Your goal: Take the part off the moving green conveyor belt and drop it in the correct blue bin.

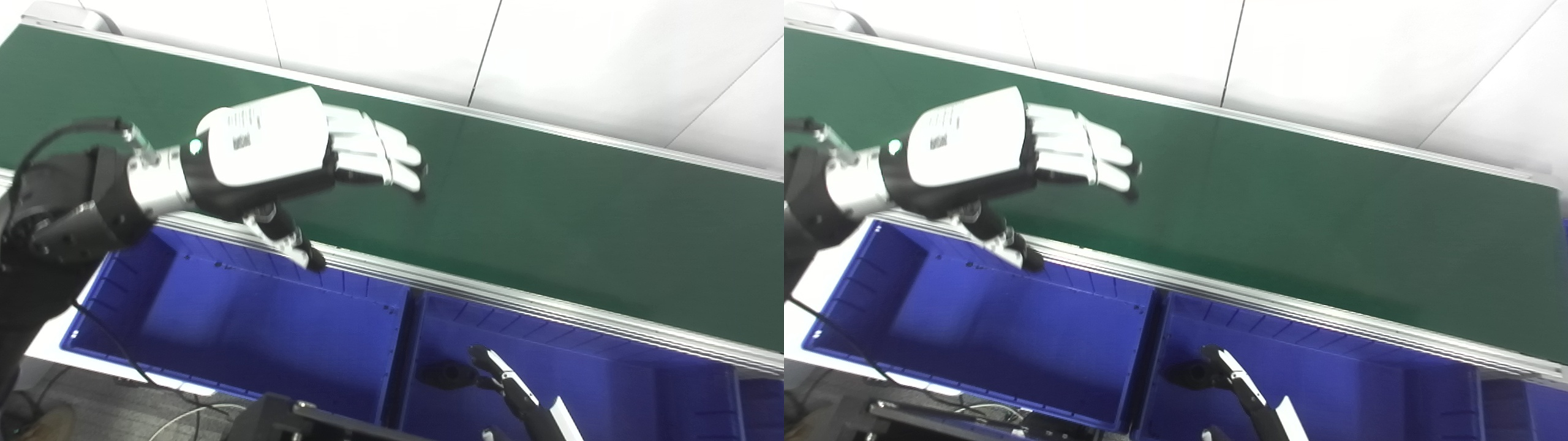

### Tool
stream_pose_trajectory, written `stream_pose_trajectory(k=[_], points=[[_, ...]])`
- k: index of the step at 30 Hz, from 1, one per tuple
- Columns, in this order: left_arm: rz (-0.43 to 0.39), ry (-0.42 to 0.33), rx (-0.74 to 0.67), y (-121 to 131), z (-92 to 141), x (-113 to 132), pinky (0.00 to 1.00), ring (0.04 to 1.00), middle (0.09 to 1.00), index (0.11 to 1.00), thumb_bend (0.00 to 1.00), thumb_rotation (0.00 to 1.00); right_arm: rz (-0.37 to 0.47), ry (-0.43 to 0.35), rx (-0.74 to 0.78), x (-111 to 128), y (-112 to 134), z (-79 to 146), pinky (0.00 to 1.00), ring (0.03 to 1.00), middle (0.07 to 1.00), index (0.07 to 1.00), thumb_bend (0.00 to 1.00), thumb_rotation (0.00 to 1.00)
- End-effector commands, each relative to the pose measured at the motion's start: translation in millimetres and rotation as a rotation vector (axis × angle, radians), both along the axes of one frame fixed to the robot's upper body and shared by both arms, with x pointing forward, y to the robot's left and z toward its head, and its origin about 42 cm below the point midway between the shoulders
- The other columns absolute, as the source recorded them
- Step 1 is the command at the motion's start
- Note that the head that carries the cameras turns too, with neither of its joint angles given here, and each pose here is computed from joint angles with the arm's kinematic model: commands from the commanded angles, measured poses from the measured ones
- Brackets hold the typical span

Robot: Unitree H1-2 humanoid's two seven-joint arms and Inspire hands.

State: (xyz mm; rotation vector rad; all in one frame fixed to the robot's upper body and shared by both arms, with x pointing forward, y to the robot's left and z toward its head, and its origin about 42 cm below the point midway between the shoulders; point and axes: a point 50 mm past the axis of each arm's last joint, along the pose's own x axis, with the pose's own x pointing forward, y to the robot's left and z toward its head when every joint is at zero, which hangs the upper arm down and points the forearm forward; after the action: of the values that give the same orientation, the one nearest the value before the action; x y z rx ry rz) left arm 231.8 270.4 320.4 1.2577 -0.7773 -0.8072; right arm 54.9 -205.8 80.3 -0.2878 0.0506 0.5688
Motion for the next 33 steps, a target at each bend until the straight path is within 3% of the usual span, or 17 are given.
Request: stream_pose_trajectory(k=[1, 8, 18, 26, 29, 33], points=[[0.020, -0.025, 0.016, 3, 11, 11, 0.71, 0.814, 0.830, 0.797, 0.94, 0.19, 0.003, -0.063, 0.028, 1, 2, 12, 0.81, 0.903, 0.943, 0.911, 0.54, 0.90], [0.073, -0.034, 0.002, 8, 8, 34, 0.62, 0.732, 0.804, 0.807, 0.92, 0.16, -0.003, -0.076, 0.030, -1, 2, 9, 0.82, 0.908, 0.943, 0.912, 0.53, 0.89], [0.128, -0.063, -0.018, 19, -10, 58, 0.70, 0.825, 0.880, 0.817, 0.94, 0.15, -0.021, -0.070, 0.034, -9, 3, 9, 0.81, 0.903, 0.937, 0.906, 0.53, 0.89], [0.165, 0.018, 0.043, 24, -43, 76, 0.73, 0.834, 0.897, 0.843, 0.95, 0.17, -0.019, -0.067, 0.034, -10, 4, 7, 0.81, 0.899, 0.935, 0.904, 0.52, 0.87], [0.181, 0.053, 0.073, 22, -61, 81, 0.74, 0.838, 0.902, 0.846, 0.94, 0.21, -0.022, -0.064, 0.038, -11, 4, 6, 0.81, 0.897, 0.933, 0.902, 0.52, 0.87], [0.186, 0.113, 0.110, 14, -86, 92, 0.77, 0.884, 0.915, 0.863, 0.99, 0.29, -0.022, -0.061, 0.036, -11, 4, 5, 0.81, 0.898, 0.932, 0.900, 0.52, 0.87]])
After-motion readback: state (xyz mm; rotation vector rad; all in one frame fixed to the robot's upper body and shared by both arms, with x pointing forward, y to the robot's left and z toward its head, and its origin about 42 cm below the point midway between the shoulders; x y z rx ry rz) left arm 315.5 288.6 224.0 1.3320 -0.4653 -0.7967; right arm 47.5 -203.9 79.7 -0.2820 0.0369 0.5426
